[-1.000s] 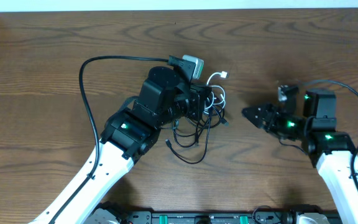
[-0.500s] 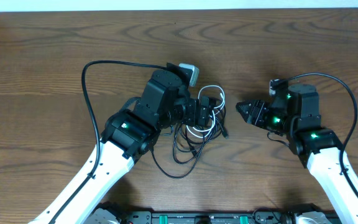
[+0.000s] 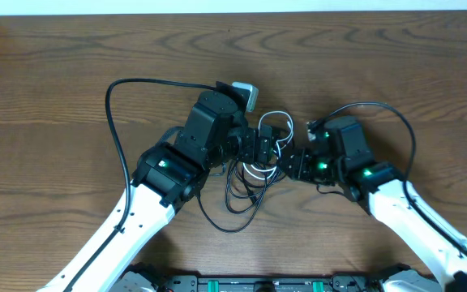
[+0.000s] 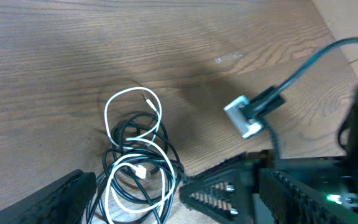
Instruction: Untangle cables
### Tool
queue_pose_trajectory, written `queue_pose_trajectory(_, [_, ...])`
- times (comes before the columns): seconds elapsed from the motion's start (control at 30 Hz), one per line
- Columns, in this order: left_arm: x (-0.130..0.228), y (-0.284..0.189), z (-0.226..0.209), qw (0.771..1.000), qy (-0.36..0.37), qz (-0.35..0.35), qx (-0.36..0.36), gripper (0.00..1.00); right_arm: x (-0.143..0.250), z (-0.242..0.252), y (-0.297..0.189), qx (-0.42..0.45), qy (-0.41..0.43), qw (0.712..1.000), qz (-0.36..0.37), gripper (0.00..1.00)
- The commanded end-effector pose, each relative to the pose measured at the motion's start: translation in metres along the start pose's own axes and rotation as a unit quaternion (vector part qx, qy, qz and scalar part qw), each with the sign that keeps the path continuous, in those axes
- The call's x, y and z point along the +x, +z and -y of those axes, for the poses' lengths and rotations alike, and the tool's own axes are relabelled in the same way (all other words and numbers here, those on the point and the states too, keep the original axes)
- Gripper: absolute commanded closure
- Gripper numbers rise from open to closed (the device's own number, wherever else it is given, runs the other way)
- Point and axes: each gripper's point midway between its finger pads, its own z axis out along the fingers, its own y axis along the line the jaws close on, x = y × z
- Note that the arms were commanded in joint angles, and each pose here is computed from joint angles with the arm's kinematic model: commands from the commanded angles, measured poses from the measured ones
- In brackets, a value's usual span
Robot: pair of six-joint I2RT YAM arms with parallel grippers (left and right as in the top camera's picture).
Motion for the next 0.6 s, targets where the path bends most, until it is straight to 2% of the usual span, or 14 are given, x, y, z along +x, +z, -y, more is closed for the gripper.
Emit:
queue_pose_trajectory(0.0, [-0.007,-0.002,0.0,1.0,0.005,0.008,-0.005,0.1,0.0,0.009,0.011,0.014,0.04,0.999,-0.005,0.64])
queue_pose_trajectory(0.4, [-0.005,-0.002,-0.007,1.0,0.007,0.004,-0.022,0.1,0.01,-0.005,0.041,-0.024,0.041,0.998,-0.041,0.66])
queue_pose_trajectory(0.53, [-0.001,-0.003,-0.022,0.998,0.005,0.002,-0.065,0.1,0.01,-0.007,0.044,-0.029,0.044,0.998,-0.04,0.7])
queue_pose_trajectory(0.57, [0.0,-0.004,-0.025,0.997,0.004,0.0,-0.073,0.1,0.009,-0.007,0.044,-0.029,0.044,0.998,-0.039,0.76])
